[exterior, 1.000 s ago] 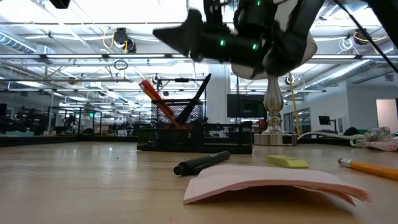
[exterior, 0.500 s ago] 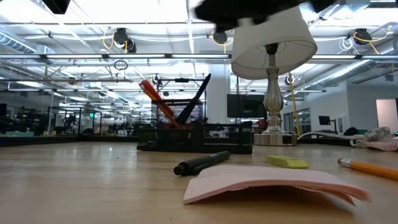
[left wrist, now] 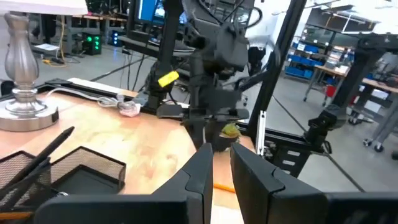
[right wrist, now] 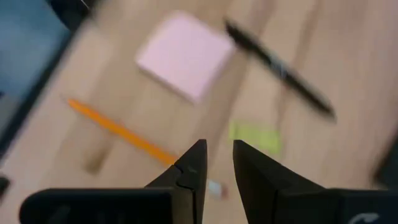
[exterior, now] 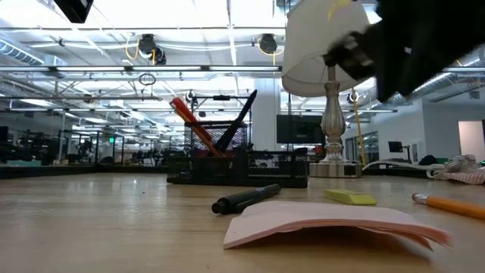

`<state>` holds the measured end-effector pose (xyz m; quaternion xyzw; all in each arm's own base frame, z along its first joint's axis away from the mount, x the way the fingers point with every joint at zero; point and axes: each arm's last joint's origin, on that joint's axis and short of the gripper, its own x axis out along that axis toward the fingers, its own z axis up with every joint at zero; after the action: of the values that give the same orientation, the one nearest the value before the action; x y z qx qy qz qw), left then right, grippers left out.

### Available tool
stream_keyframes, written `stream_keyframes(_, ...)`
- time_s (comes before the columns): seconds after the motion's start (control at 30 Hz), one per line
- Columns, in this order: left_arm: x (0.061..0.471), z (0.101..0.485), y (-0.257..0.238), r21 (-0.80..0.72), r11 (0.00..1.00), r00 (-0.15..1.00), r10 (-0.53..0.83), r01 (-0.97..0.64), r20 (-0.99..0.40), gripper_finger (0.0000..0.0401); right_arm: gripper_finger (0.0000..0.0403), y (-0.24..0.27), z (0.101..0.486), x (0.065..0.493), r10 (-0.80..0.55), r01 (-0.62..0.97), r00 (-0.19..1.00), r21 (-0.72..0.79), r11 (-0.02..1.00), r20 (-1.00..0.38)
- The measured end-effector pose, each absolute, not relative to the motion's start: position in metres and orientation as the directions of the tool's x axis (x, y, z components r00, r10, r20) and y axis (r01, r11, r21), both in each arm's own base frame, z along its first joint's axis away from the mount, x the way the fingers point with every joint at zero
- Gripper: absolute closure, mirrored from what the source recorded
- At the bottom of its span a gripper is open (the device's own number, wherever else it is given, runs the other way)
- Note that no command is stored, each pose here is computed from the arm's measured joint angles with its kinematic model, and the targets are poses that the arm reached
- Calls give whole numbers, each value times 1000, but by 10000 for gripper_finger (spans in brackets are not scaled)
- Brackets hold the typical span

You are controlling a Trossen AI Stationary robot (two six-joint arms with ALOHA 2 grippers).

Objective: Pick and place office supplies into organizer
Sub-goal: Put the yellow pencil into the black desk organizer

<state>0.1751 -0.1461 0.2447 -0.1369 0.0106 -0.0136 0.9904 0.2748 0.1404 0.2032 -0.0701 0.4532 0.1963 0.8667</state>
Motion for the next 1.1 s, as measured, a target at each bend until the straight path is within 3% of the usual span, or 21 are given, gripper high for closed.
stream_keyframes(0.2, 178, 241, -143, -253, 967, 999, -12, 1, -43, 339, 332, 138, 193, 256, 146, -198, 375, 74, 977, -916)
stream_keyframes(0.3, 179, 241, -141, -249, 968, 999, -1, -11, -48, 339, 332, 134, 194, 259, 141, 38, 391, 170, 985, -909)
stream_keyframes(0.4, 180, 240, -140, -251, 968, 999, 7, -19, -51, 339, 332, 128, 195, 265, 118, 279, 423, 252, 927, -899)
stream_keyframes(0.63, 181, 238, -139, -246, 969, 997, -5, -14, -75, 339, 332, 128, 198, 274, 159, 522, 504, 446, 727, -849)
stream_keyframes(0.77, 179, 230, -141, -207, 978, 989, -34, 4, -141, 339, 332, 129, 192, 272, 169, 655, 527, 525, 543, -833)
stream_keyframes(0.93, 175, 221, -143, -178, 984, 973, -55, 15, -223, 339, 332, 139, 174, 256, 146, 804, 490, 510, 306, -859)
stream_keyframes(1.1, 171, 219, -147, -76, 994, 966, -91, 75, -242, 339, 332, 153, 171, 247, 85, 831, 528, 535, 152, -845)
